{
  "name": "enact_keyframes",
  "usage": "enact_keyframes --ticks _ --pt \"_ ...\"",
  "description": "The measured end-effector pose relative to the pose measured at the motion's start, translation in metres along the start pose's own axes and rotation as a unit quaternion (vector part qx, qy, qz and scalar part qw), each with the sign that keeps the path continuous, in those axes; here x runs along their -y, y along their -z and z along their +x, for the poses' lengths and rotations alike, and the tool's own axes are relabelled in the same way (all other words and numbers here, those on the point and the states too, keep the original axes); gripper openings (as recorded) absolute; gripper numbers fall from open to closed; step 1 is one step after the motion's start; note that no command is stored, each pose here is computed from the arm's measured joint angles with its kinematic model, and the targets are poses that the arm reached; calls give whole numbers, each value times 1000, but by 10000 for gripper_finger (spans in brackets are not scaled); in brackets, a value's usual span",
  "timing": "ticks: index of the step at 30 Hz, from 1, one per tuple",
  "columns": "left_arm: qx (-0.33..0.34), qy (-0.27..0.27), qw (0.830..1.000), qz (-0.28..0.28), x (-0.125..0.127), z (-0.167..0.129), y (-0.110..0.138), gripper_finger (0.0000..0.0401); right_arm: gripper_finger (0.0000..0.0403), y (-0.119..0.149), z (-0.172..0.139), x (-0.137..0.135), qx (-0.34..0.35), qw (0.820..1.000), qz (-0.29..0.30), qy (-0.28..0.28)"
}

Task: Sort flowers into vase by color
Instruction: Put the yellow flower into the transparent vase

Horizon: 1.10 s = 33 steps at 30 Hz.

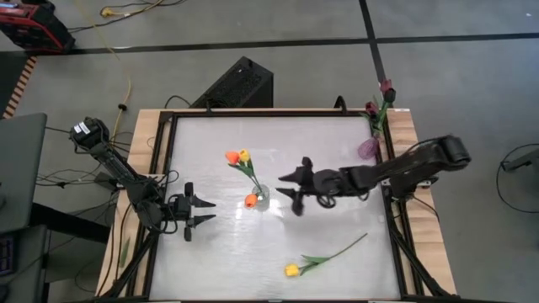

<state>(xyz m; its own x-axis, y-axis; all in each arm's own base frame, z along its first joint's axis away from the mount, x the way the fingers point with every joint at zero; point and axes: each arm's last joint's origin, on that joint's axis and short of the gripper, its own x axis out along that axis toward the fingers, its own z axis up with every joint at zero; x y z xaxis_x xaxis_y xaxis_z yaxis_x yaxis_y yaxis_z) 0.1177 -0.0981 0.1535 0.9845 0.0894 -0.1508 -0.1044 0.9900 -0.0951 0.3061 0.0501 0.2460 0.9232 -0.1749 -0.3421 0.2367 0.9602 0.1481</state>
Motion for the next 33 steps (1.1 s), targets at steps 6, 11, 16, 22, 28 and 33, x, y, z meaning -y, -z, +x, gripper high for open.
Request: enact_keyframes --ticks 6,11,16,22,28,33 --pt "0 0 1000 0 0 0 0 149 194 10 -35 -22 -131 977 26 -165" --pt "-2 -1 1000 3 0 0 1 149 191 37 -51 -55 -222 951 41 -211" --pt "-9 -3 1000 4 -1 0 3 149 191 60 -56 -87 -326 918 85 -208" --pt "-10 -8 1000 8 -1 0 3 149 191 86 -63 -109 -504 852 18 -138" --pt "-12 -8 1000 7 -1 0 4 149 191 106 -55 -115 -555 826 -8 -103" --pt "-15 -7 1000 8 -2 0 4 149 191 125 -47 -117 -591 800 -16 -100"
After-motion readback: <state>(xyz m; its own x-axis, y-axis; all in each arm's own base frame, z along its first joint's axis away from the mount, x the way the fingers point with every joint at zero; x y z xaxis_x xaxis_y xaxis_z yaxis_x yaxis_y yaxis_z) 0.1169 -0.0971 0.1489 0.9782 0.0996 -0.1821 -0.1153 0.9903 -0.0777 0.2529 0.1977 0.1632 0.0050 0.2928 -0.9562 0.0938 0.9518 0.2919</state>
